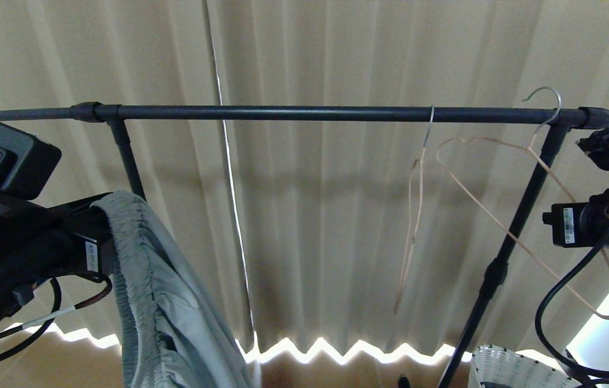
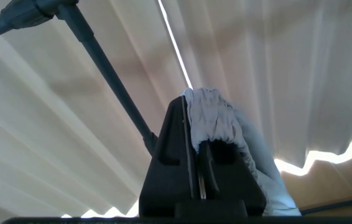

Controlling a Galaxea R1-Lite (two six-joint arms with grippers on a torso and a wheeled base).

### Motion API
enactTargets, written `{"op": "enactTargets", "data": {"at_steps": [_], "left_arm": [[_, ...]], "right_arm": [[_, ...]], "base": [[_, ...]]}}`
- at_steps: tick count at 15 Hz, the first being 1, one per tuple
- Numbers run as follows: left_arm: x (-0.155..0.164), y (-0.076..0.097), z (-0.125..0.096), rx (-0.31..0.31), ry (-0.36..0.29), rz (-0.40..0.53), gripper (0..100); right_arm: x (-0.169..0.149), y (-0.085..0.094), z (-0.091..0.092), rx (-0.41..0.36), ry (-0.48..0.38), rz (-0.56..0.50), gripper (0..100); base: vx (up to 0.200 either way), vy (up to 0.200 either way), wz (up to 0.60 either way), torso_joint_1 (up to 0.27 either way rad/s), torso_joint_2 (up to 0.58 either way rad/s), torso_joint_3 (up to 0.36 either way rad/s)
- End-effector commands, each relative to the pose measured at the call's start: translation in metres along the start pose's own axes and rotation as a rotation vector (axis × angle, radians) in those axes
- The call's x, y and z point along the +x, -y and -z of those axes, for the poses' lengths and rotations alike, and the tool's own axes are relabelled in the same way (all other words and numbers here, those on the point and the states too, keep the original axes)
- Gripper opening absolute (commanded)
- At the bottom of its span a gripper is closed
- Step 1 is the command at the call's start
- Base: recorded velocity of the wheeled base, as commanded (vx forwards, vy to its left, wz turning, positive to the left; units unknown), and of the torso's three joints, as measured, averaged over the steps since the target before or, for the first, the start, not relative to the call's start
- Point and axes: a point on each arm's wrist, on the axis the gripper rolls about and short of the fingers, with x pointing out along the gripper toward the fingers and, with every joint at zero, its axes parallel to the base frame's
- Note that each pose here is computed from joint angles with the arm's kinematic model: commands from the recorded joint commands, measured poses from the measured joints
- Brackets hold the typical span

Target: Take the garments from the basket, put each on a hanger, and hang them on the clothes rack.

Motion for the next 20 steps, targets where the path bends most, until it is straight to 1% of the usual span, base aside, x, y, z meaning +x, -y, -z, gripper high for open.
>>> {"op": "enactTargets", "data": {"at_steps": [1,5,6,7,8,20], "left_arm": [[0.001,0.0,0.0,0.001,-0.001,0.002,0],[0.001,0.001,0.0,0.003,-0.002,0.002,0],[0.001,0.001,0.0,0.012,-0.003,-0.001,0],[0.002,0.001,0.001,0.032,-0.006,-0.001,0],[0.002,0.0,0.001,0.04,-0.008,-0.002,0],[0.003,0.001,0.002,0.048,-0.012,0.001,0]], "right_arm": [[-0.016,0.004,-0.003,0.012,0.044,-0.007,0],[-0.043,0.001,0.005,-0.006,0.088,-0.067,0],[-0.048,-0.001,0.008,-0.015,0.095,-0.083,0],[-0.052,-0.001,0.011,-0.02,0.097,-0.092,0],[-0.052,0.0,0.014,-0.021,0.093,-0.091,0],[-0.051,-0.001,0.014,-0.022,0.09,-0.089,0]], "base": [[0.0,0.0,0.0,0.0,0.0,0.0],[0.0,0.0,0.0,0.0,0.0,0.0],[0.0,0.0,0.0,0.0,0.0,0.0],[-0.2,0.0,0.0,0.002,0.0,0.007],[-0.2,0.0,0.0,0.007,0.0,-0.002],[-0.2,0.0,0.0,0.001,0.0,0.002]]}}
